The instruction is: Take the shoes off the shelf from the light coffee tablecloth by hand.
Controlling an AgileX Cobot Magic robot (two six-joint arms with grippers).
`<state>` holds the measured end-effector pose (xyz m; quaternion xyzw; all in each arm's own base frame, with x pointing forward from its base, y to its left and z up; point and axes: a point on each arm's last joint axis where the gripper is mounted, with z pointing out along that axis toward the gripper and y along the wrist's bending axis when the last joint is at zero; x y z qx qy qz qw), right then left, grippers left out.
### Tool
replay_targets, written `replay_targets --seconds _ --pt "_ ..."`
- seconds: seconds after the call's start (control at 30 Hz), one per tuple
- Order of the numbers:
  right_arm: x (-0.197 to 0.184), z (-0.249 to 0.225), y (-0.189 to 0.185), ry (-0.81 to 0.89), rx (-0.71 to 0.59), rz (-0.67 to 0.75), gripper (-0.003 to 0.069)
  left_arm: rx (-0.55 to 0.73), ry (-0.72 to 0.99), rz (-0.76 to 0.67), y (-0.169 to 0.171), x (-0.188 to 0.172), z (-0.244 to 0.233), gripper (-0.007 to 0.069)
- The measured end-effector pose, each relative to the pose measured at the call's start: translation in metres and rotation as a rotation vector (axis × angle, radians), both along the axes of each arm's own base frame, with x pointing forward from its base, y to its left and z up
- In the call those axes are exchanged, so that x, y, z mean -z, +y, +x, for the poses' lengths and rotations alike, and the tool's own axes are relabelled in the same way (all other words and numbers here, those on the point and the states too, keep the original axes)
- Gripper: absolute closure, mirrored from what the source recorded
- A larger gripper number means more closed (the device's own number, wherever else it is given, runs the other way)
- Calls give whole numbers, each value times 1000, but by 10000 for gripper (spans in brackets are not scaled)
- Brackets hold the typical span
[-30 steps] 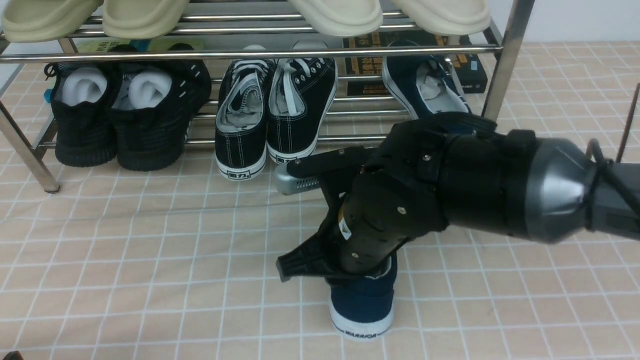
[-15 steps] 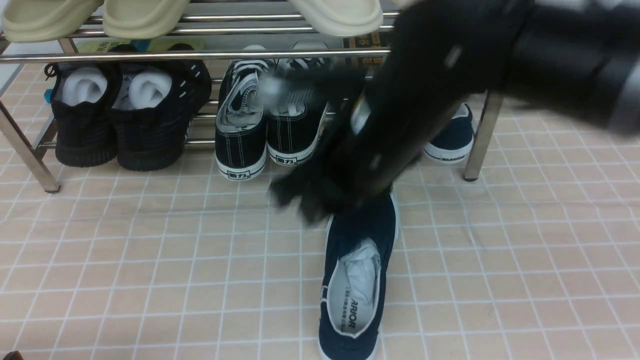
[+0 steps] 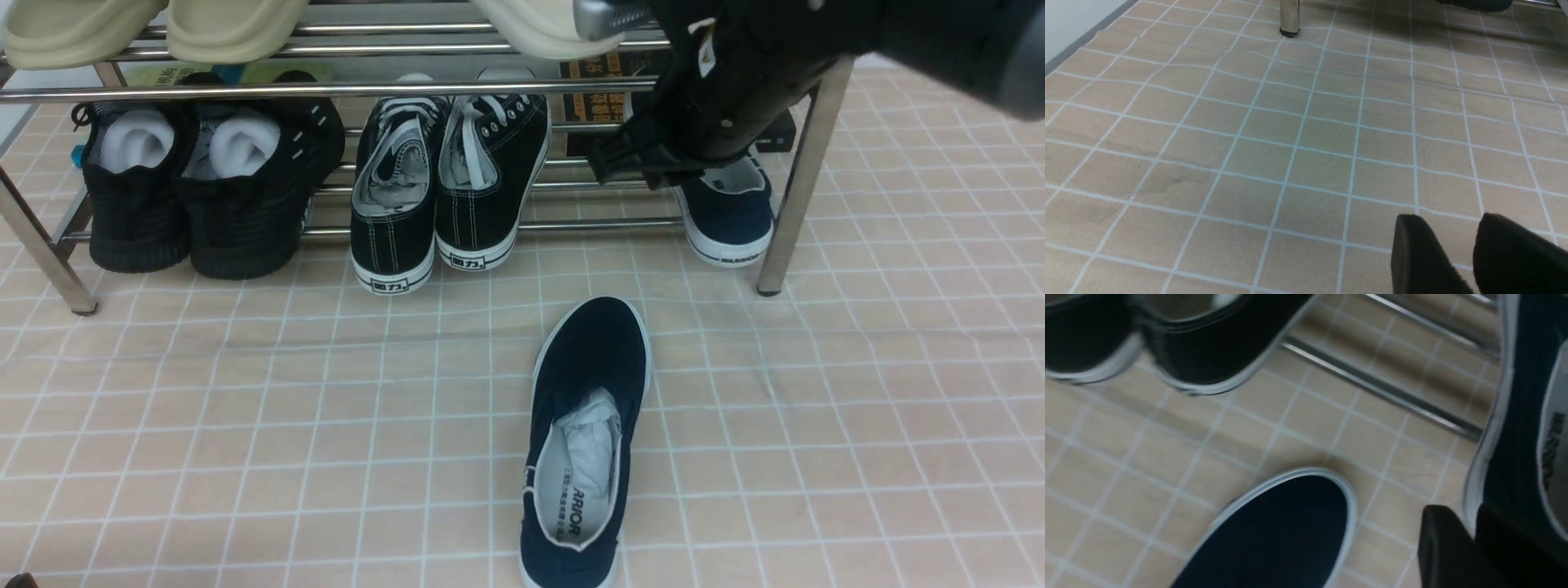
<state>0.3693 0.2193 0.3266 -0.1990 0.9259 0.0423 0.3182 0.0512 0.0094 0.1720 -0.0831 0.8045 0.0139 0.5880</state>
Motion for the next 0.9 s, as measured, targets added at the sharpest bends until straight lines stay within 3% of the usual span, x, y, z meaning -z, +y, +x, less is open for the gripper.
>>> replay_targets --seconds 0.17,0.3,0.8,0.9 --pt "30 29 -4 -43 44 -22 315 0 0 0 0 0 0 384" --pt "44 42 -8 -42 96 3 253 0 0 0 0 0 0 384" --pt "79 64 -20 -35 144 -45 235 0 0 0 0 0 0 384" --pt "80 64 -20 -30 151 -41 265 0 0 0 0 0 0 384"
